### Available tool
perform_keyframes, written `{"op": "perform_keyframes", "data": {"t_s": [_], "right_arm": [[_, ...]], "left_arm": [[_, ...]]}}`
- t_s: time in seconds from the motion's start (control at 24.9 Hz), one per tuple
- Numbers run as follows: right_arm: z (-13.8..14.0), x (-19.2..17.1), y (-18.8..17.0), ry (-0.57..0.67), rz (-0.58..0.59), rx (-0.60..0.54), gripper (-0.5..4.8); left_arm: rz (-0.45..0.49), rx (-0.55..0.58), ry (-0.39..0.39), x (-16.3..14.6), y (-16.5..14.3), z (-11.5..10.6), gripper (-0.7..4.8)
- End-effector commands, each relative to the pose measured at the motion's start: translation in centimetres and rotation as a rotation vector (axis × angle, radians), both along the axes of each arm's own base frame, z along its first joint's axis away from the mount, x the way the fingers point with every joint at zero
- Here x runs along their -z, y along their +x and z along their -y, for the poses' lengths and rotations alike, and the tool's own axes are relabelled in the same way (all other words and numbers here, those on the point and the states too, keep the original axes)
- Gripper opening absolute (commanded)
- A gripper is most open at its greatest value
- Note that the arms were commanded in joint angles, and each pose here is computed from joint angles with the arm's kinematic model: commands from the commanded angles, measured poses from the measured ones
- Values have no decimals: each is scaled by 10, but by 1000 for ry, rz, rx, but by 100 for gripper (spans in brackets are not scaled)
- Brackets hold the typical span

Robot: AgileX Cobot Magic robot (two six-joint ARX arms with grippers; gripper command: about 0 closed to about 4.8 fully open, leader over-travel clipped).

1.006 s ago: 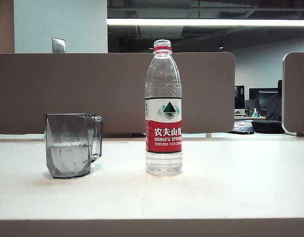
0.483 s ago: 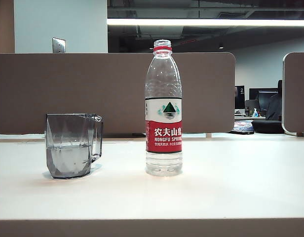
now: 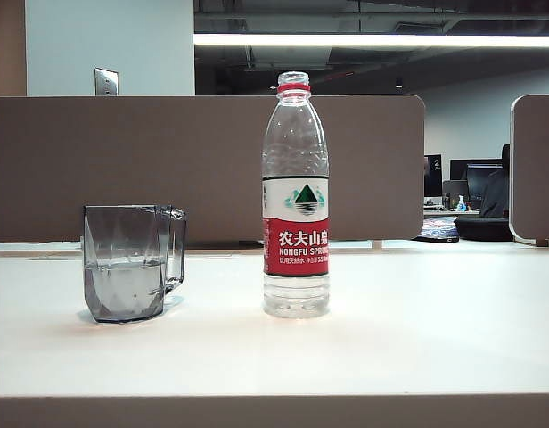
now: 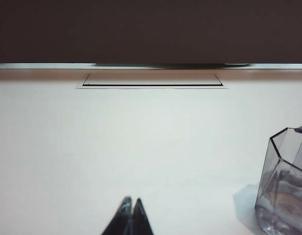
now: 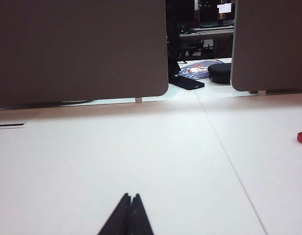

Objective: Pick up the mineral water bottle on the table and pour water into the mug until it's half full.

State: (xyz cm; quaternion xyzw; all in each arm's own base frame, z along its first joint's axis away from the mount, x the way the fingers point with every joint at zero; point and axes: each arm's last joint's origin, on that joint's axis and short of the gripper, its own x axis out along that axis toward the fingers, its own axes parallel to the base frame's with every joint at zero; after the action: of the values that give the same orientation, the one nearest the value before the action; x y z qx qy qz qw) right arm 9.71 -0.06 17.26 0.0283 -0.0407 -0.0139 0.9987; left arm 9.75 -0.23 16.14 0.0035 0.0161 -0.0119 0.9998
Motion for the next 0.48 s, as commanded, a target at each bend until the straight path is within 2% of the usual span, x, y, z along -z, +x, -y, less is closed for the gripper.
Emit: {"op": "perform_keyframes", "data": {"t_s": [0.04, 0.48], "right_arm": [[0, 0, 0, -4, 6, 4, -1], [0, 3, 0, -6, -20, 14, -1]], "left_arm": [[17, 4, 0, -2, 0, 0, -5], [17, 4, 0, -2, 0, 0, -5]]}}
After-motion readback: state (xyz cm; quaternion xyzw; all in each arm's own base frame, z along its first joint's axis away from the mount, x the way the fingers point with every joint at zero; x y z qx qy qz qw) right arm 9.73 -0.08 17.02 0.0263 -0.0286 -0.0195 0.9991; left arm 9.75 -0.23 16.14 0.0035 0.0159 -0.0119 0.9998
